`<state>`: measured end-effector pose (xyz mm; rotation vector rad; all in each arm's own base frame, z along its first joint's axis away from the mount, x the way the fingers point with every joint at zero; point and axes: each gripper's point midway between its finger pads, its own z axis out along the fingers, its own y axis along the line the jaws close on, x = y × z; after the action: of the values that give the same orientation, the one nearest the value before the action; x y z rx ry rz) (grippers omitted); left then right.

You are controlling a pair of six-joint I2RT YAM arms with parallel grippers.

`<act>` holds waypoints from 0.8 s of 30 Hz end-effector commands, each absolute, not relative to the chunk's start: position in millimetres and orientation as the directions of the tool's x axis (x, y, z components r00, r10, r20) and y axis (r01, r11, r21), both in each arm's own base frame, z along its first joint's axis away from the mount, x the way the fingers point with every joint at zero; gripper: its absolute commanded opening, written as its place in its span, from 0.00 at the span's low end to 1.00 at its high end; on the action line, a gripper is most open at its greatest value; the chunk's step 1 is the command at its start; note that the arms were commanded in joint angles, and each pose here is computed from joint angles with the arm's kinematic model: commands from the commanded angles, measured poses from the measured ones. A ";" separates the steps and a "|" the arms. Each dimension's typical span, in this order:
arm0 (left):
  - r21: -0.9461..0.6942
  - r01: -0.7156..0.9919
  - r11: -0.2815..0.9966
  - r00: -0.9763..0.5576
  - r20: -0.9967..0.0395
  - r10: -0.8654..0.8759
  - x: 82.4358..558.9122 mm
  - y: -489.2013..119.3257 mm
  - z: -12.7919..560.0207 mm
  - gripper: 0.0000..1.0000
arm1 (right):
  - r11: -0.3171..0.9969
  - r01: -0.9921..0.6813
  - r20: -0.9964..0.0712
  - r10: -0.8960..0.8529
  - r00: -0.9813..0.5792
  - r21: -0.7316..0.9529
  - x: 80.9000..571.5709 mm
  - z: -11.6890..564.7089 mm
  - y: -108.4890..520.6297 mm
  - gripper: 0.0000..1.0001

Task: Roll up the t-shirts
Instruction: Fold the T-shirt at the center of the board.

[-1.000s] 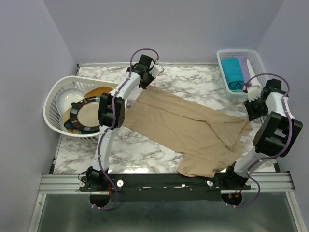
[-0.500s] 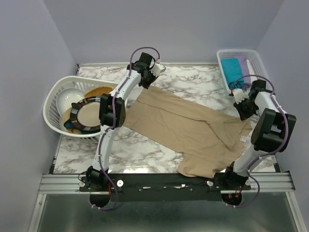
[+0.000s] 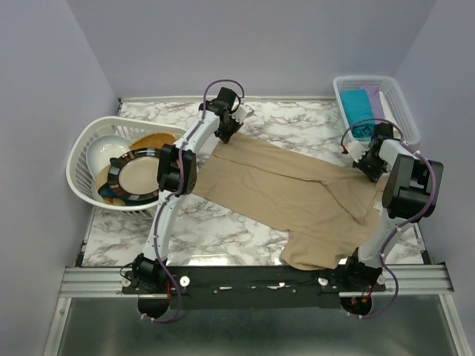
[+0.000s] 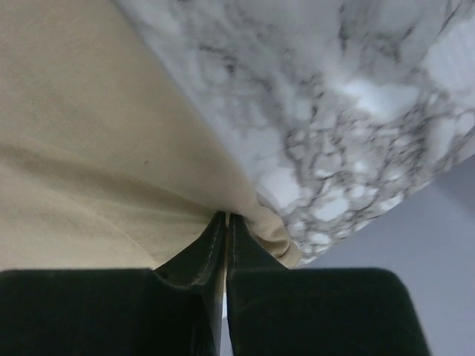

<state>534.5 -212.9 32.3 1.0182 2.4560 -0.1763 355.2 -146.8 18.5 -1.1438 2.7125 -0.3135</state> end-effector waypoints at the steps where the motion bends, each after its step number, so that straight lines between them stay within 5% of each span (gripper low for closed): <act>1: 0.091 0.662 0.744 -0.658 -0.405 0.635 536.0 -202.3 1.7 0.00 | 0.639 -0.676 -0.040 -0.737 -0.675 -0.366 393.9 6.8 -174.7 0.11; 10: 0.131 0.620 0.774 -0.639 -0.489 0.594 557.5 -203.8 27.5 0.00 | 0.654 -0.652 -0.087 -0.728 -0.680 -0.383 422.2 16.1 -171.8 0.11; 15: 0.109 0.603 0.790 -0.601 -0.590 0.540 557.4 -214.2 91.5 0.01 | 0.704 -0.603 -0.173 -0.693 -0.700 -0.376 409.0 61.1 -150.9 0.17; 24: 0.020 0.591 0.807 -0.617 -0.633 0.468 506.4 -211.7 158.4 0.32 | 0.722 -0.682 -0.396 -0.663 -0.635 -0.115 356.9 98.7 -72.1 0.45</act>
<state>522.4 -207.9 101.5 0.8462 2.4138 -0.1635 381.4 -115.7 88.2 -1.0642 2.5724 -0.2289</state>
